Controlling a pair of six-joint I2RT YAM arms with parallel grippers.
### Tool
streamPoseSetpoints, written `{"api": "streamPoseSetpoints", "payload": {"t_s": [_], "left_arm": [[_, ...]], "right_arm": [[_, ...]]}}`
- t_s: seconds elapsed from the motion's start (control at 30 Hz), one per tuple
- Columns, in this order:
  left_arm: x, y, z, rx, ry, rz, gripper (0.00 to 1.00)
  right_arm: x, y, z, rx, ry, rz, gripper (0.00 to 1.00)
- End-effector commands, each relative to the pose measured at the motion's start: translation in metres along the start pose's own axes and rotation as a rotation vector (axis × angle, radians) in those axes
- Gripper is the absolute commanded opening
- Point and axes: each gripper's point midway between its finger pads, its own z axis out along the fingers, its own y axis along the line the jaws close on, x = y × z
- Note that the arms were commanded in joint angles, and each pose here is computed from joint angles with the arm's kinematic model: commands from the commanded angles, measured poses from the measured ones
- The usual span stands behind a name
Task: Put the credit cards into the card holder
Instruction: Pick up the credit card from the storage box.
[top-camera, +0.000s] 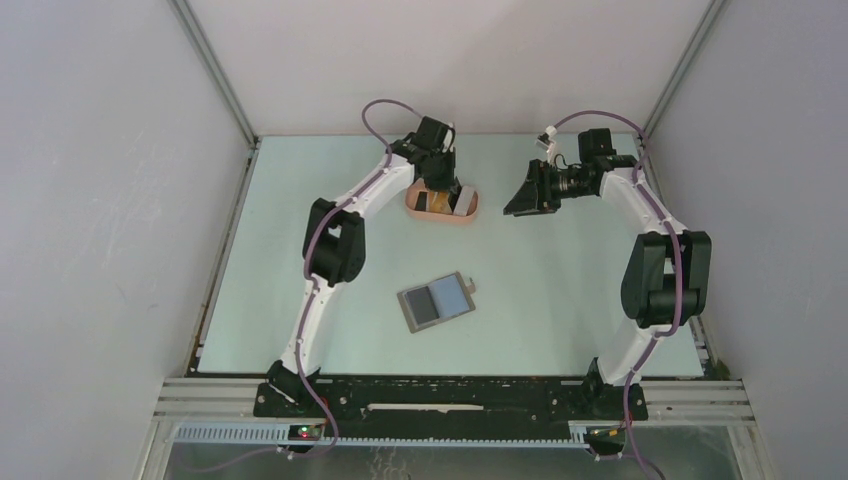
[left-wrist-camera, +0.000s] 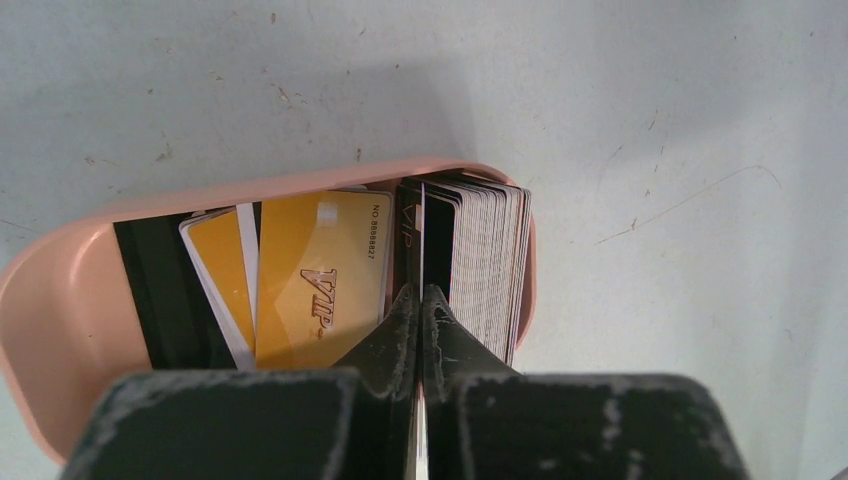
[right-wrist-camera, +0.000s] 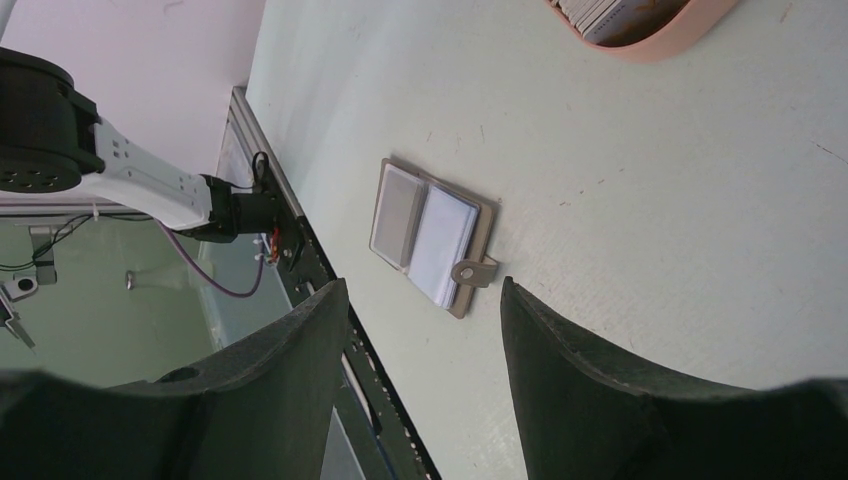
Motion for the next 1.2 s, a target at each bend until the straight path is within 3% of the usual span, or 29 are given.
{"api": "streamPoseSetpoints", "payload": {"t_s": [0.0,0.37,0.63,0.9,1.17], "left_arm": [[-0.039,-0.025,-0.047,0.035,-0.119,0.041,0.00],[-0.059,-0.018,-0.091,-0.028,-0.266,0.085,0.00],[-0.048,-0.029,-0.154,0.057,-0.392,0.133,0.00],[0.028,-0.062,-0.231,0.446,-0.561,0.120,0.00],[0.112,-0.063,-0.266,0.681,-0.704,0.024,0.00]], "right_arm": [[-0.002,0.001,-0.003,-0.019,-0.005,-0.002,0.67],[0.003,0.009,-0.001,-0.034,0.006,-0.059,0.67],[0.013,0.040,0.006,-0.051,0.017,-0.262,0.67],[0.038,0.099,0.007,-0.160,-0.041,-0.593,0.68],[0.074,0.145,0.015,-0.468,0.049,-0.528,0.69]]}}
